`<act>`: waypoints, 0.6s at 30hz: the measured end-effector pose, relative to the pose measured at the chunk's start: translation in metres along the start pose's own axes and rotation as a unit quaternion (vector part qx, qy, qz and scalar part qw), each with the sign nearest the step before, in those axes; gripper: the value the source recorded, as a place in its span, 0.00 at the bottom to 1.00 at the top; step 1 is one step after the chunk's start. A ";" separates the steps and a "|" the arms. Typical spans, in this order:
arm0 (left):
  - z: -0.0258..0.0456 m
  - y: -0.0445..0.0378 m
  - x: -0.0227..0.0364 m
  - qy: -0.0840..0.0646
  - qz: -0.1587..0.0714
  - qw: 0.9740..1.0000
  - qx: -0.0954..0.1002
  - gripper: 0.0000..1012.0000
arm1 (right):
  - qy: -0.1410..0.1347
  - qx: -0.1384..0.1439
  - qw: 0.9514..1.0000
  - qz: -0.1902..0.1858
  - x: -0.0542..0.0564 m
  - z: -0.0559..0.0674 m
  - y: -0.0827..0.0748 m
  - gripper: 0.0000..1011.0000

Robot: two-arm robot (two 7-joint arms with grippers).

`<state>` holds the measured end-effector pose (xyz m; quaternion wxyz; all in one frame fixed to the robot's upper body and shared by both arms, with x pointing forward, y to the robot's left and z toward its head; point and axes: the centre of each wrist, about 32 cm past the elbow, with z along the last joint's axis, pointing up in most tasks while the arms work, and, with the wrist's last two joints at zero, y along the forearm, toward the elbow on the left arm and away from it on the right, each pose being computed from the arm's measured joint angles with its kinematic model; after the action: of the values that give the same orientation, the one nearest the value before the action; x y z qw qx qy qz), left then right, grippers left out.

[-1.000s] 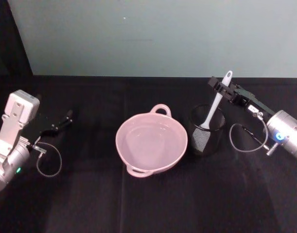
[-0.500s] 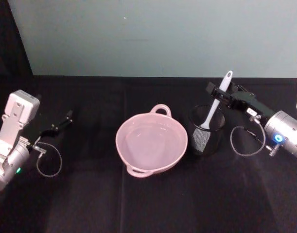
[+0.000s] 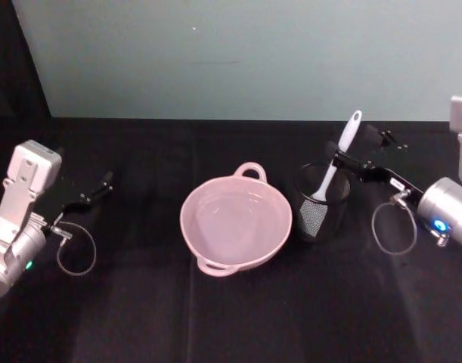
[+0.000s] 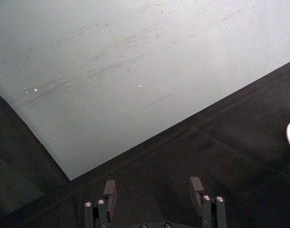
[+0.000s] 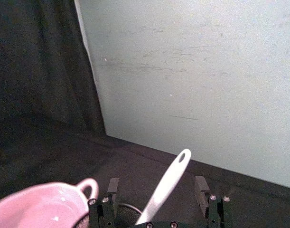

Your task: Use the one hand to pick up the spoon and stir the clear water in the bowl.

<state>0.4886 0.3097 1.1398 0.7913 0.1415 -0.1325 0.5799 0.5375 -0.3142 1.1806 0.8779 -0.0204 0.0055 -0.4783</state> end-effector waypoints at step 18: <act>0.0000 0.0000 0.0000 0.000 0.000 1.000 0.000 1.00 | -0.033 0.000 0.999 -0.040 -0.013 0.013 -0.062 0.99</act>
<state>0.4886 0.3097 1.1398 0.7913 0.1415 -0.1324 0.5799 0.4786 -0.3363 1.1965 0.8577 -0.0365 -0.0238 -0.5123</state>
